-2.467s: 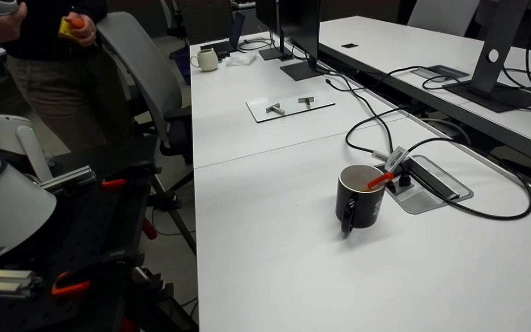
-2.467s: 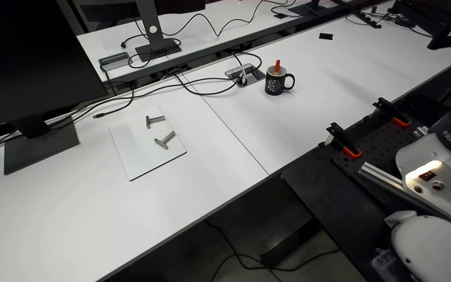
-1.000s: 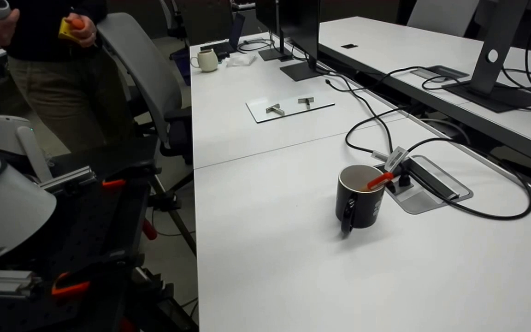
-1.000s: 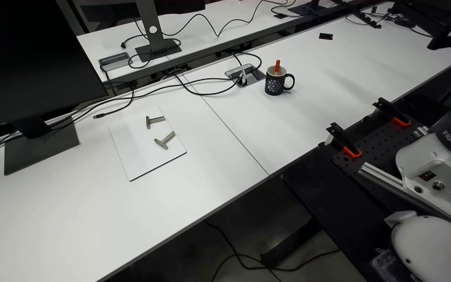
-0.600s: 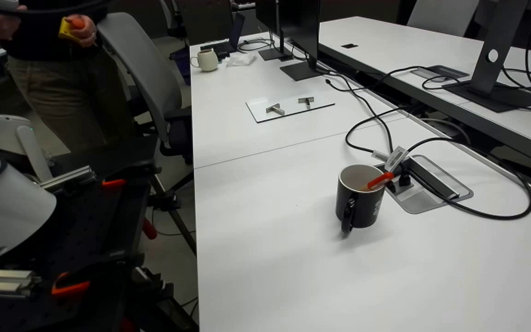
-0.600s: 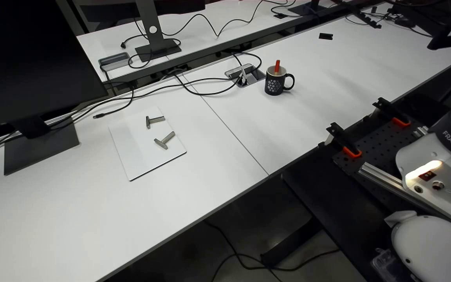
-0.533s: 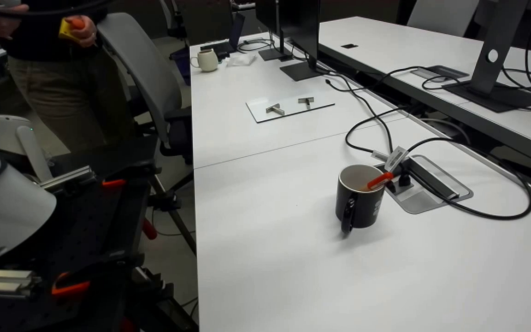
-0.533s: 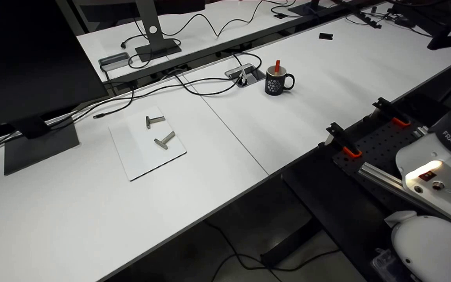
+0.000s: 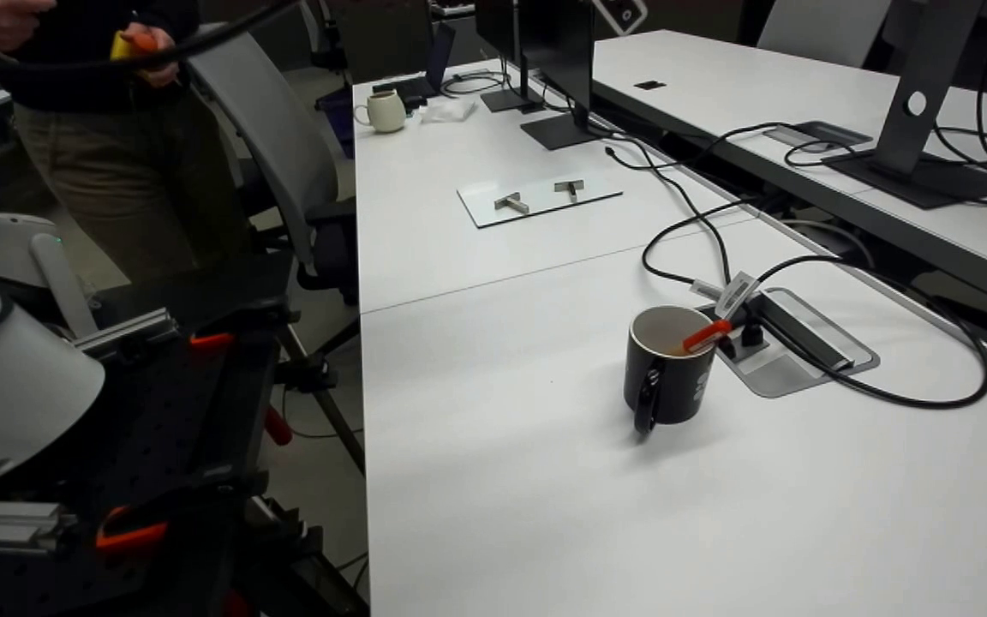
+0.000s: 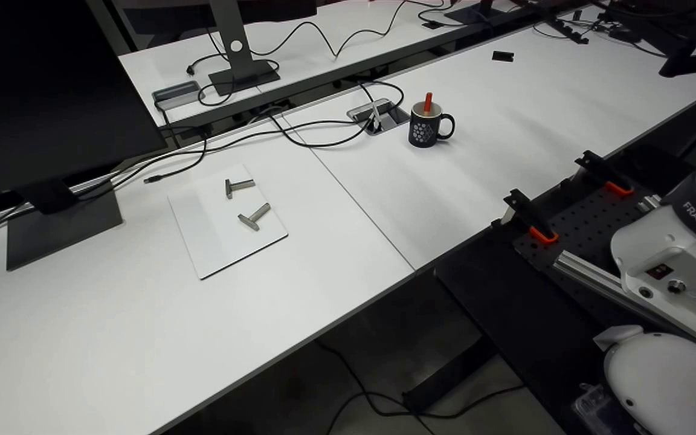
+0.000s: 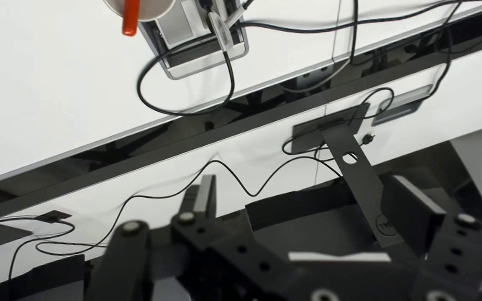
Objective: Put the marker in the mug
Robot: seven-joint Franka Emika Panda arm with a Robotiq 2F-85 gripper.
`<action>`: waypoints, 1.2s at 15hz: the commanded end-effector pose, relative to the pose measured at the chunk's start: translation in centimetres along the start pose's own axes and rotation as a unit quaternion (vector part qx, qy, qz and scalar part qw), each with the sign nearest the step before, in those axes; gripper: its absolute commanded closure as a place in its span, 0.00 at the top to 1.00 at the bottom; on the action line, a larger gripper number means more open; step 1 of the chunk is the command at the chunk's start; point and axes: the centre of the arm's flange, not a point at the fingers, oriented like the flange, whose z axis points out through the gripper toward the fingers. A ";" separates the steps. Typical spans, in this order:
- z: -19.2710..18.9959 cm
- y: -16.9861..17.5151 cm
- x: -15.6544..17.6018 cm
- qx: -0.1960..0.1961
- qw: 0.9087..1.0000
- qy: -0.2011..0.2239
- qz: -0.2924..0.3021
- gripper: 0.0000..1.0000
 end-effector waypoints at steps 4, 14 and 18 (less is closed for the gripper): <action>2.2 -0.5 -1.1 -0.030 0.999 -0.014 -0.005 1.00; 2.5 -0.4 -1.3 -0.035 0.999 -0.017 -0.005 1.00; 2.5 -0.4 -1.3 -0.035 0.999 -0.017 -0.005 1.00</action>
